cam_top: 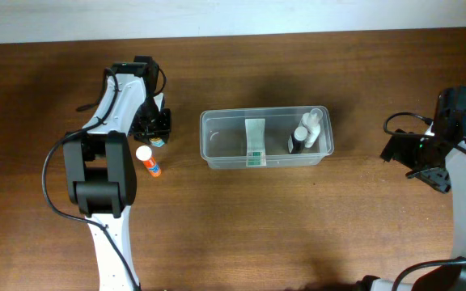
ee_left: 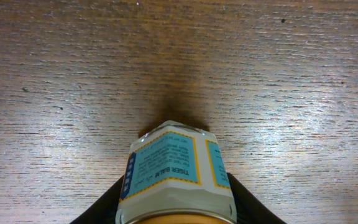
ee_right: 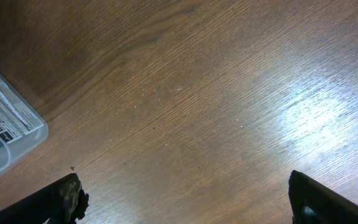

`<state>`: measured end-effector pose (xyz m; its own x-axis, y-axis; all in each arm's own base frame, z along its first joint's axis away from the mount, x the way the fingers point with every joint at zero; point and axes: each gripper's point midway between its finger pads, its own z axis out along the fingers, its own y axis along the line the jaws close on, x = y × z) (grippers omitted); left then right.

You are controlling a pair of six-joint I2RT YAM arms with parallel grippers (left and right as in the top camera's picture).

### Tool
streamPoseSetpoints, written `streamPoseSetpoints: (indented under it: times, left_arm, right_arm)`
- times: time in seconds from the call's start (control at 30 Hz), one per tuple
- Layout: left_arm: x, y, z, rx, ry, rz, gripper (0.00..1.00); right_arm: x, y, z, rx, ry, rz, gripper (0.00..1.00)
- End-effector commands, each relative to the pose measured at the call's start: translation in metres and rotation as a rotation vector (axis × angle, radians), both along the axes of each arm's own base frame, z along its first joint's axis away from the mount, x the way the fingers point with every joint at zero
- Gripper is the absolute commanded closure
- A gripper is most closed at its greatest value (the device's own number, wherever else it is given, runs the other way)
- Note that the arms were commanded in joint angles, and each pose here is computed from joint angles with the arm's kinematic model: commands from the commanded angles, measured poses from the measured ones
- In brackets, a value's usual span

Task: Pack container
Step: 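Carry the jar into the container and release it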

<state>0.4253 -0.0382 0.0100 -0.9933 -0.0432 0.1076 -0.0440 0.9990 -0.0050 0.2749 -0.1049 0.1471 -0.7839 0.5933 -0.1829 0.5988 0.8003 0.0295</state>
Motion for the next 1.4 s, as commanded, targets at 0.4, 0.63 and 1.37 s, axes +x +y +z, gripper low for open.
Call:
streamPoseSetpoints:
  times: [0.4,0.63,1.37]
  left_arm:
    - [0.004,0.004,0.001,0.007,-0.006,0.007,0.61]
    - [0.019,0.003,0.027,0.004,-0.052,0.007,0.60]
    - [0.027,-0.092,0.176,-0.214,-0.257,-0.132,0.60]
  right_arm:
    - [0.000,-0.002,0.001,-0.002,-0.007,-0.017,0.02]
    - [0.000,-0.002,0.001,-0.002,-0.007,-0.017,0.02]
    - [0.000,-0.002,0.001,-0.002,-0.006,-0.016,0.02]
